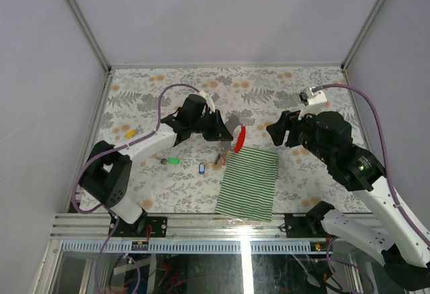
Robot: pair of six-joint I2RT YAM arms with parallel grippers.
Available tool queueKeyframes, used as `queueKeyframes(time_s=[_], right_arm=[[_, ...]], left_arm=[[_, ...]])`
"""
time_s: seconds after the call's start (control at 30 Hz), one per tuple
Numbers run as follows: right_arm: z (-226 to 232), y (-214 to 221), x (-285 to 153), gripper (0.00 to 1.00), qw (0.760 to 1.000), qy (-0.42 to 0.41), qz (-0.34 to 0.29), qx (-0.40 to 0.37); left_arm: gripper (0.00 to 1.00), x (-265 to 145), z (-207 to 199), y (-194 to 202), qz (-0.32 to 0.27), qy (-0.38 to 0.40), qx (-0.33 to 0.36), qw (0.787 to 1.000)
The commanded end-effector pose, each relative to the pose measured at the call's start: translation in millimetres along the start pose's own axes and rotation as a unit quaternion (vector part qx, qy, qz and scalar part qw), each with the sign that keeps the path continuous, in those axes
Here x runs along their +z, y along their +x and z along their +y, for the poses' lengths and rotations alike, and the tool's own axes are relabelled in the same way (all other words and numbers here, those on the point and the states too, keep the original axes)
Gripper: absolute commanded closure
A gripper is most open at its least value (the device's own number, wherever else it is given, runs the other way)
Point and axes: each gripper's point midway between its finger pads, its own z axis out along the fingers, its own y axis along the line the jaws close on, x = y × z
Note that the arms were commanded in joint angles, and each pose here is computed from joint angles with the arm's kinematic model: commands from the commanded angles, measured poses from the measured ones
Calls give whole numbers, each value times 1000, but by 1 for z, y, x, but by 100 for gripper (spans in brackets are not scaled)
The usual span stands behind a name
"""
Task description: Put the keys on the keyring
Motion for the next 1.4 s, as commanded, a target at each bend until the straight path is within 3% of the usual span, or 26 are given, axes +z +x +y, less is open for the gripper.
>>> queueKeyframes(time_s=[0.0,0.27,0.57,0.67,0.77,1.0,1.2,1.33,1.37], right_arm=[[9,-24,-8,32,999,-13,-33,14],[16,-16,-6,28,998,-41,-44,19],[18,-5,2,25,997,-59,-43,9],[21,0,5,17,997,-68,-33,-2],[21,10,6,7,996,-79,-28,-17],[30,6,-11,1,988,-124,-92,2],[29,1,-29,1,984,-134,-108,-52],[14,-8,-44,1,987,-93,-110,-69],[10,-12,-48,1,987,-81,-120,-69]], left_arm=[[100,2,-27,-35,-56,86,-20,995],[96,27,29,-67,-127,75,-95,985],[87,27,73,-69,-167,35,-134,976],[75,22,88,-67,-179,17,-145,973],[71,17,99,-65,-186,-2,-148,971],[58,-6,103,-69,-209,-19,-141,968],[31,-62,88,-81,-255,-77,-81,960],[3,-125,72,-87,-313,-134,-24,940],[0,-143,67,-86,-328,-147,-10,933]])
